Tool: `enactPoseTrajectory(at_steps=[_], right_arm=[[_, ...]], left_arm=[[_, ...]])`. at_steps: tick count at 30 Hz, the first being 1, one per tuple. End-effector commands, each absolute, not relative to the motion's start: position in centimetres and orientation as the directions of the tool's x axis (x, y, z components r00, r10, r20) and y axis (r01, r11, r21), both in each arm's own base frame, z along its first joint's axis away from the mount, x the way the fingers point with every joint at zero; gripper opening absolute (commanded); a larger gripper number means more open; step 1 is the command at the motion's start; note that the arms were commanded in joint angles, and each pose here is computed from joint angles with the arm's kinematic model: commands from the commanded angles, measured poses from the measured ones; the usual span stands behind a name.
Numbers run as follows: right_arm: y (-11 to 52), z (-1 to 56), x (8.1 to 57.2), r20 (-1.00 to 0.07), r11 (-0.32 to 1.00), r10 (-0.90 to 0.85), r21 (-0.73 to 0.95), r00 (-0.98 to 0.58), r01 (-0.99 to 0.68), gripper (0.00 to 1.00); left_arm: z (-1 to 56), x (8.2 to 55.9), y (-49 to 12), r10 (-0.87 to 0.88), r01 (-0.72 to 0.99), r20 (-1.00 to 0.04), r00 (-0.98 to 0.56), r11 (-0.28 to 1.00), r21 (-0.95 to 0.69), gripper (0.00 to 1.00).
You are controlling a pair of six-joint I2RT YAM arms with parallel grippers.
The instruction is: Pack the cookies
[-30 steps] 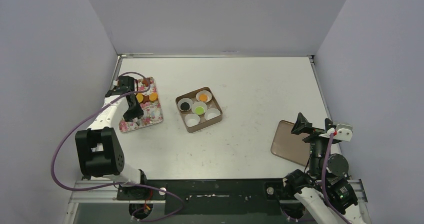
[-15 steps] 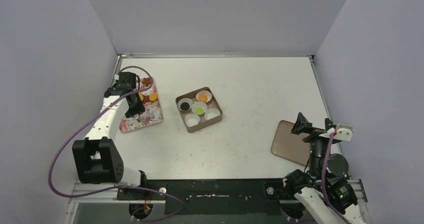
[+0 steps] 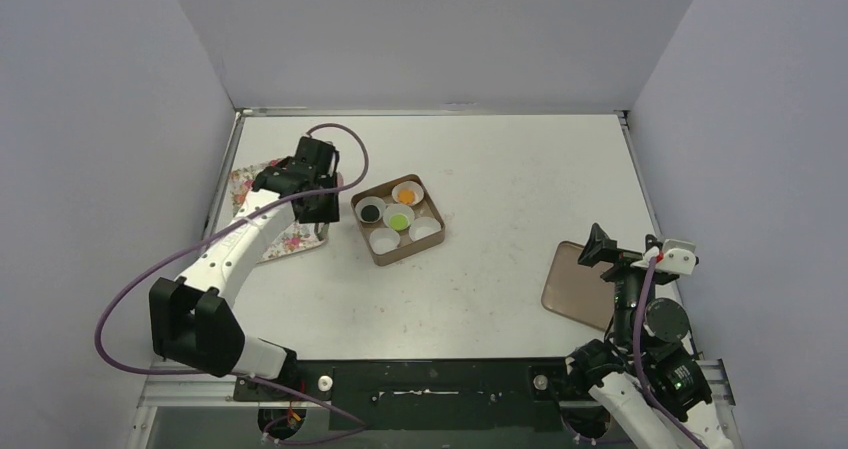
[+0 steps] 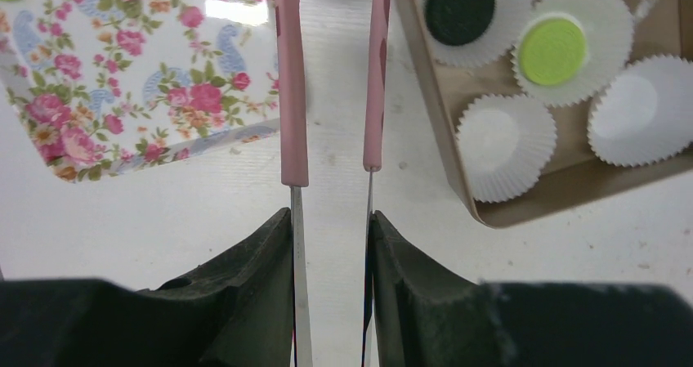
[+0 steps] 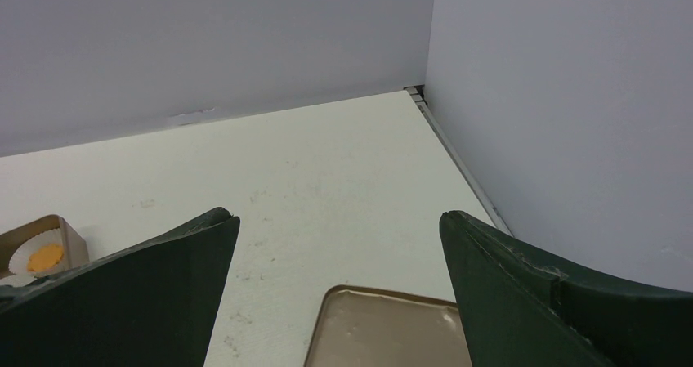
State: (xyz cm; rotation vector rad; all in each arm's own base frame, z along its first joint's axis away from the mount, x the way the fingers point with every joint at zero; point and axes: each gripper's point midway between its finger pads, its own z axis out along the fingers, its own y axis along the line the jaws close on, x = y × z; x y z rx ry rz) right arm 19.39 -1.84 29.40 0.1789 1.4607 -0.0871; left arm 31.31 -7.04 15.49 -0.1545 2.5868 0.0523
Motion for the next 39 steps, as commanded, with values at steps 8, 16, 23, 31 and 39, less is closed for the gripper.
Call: enactPoseTrajectory(at_steps=[8, 16, 23, 31, 39], right_arm=[[-2.2, 29.5, 19.7, -0.994, 0.978, 0.037, 0.057, 0.101, 0.203, 1.0], [-2.2, 29.2, 20.0, -0.996, 0.977, 0.025, 0.042, 0.082, 0.209, 1.0], [-2.3, 29.1, 20.1, -0.997, 0.975, 0.021, 0.037, 0.076, 0.219, 1.0], [-2.3, 28.9, 20.2, -0.997, 0.975, 0.017, 0.032, 0.069, 0.222, 1.0], [-2.2, 28.9, 20.3, -0.998, 0.975, 0.014, 0.028, 0.065, 0.22, 1.0]], left_arm=[[18.4, 30.2, -16.8, 0.148, 0.223, -0.586, -0.797, 0.973, -0.057, 0.12], [17.2, 28.1, -21.0, 0.293, 0.379, -0.562, -0.773, 0.924, -0.04, 0.12], [16.5, 27.1, -23.2, 0.369, 0.457, -0.555, -0.746, 0.889, -0.023, 0.12], [15.2, 26.8, -23.9, 0.413, 0.487, -0.525, -0.744, 0.873, -0.005, 0.14], [14.5, 27.1, -24.2, 0.428, 0.495, -0.514, -0.743, 0.869, 0.007, 0.15]])
